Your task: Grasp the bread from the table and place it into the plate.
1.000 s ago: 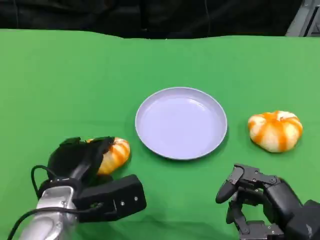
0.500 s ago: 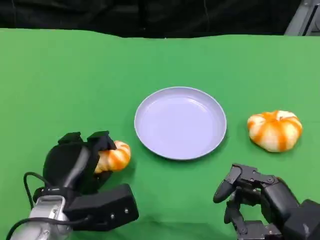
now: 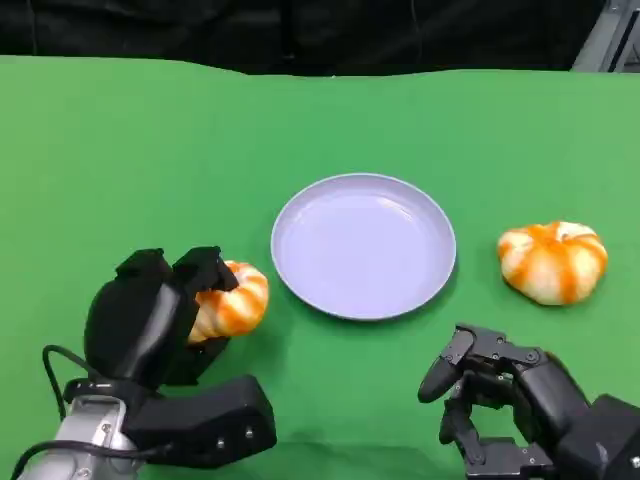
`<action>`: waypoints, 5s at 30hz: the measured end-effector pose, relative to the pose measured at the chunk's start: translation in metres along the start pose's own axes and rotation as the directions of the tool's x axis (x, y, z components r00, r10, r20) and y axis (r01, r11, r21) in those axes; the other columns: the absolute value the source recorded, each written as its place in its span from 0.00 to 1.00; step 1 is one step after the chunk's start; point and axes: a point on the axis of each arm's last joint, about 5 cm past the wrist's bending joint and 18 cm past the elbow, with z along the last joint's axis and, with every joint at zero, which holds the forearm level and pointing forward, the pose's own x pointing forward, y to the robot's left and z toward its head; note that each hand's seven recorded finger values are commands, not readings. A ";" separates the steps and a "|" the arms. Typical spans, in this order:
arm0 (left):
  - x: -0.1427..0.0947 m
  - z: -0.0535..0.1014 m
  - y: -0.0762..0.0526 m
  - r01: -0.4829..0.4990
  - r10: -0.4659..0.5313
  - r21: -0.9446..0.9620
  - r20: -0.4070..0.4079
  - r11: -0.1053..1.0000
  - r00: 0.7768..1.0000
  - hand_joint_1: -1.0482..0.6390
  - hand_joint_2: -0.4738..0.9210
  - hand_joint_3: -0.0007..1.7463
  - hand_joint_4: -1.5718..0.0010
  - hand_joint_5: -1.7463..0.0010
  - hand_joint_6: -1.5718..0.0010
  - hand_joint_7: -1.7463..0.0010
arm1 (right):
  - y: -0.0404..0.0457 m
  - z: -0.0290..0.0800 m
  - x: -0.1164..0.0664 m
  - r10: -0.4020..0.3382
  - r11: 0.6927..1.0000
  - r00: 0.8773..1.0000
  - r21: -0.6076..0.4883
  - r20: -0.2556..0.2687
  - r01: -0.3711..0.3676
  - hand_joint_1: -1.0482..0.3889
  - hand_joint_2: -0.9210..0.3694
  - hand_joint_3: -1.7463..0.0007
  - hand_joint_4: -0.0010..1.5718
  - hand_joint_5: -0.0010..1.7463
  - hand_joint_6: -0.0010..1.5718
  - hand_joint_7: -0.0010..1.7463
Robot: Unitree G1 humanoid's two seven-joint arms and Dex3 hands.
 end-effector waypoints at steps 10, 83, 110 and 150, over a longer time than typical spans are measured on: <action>0.006 0.012 0.005 -0.071 0.071 -0.011 0.090 0.997 0.993 0.54 0.51 0.82 0.38 0.00 0.49 0.08 | -0.0037 -0.002 -0.006 0.002 1.000 1.000 -0.010 -0.018 -0.002 0.80 0.39 0.26 0.50 0.88 0.46 0.75; 0.101 0.098 -0.032 0.409 -0.429 0.155 0.132 0.899 0.894 0.22 1.00 0.21 0.99 0.86 0.90 1.00 | -0.0038 0.002 -0.014 0.028 0.999 0.999 -0.041 -0.029 -0.029 0.80 0.37 0.27 0.48 0.89 0.47 0.73; 0.109 0.091 0.006 0.549 -0.557 0.090 0.155 0.831 0.816 0.01 1.00 0.37 1.00 1.00 1.00 1.00 | -0.0045 0.002 -0.014 0.029 0.999 0.999 -0.041 -0.030 -0.030 0.79 0.36 0.28 0.48 0.88 0.47 0.73; -0.039 0.013 0.037 0.161 -0.065 -0.583 0.181 0.796 0.981 0.48 0.99 0.13 0.60 0.35 0.45 0.76 | -0.0076 0.003 -0.014 0.017 0.999 1.000 -0.029 -0.025 -0.018 0.79 0.37 0.27 0.50 0.87 0.47 0.73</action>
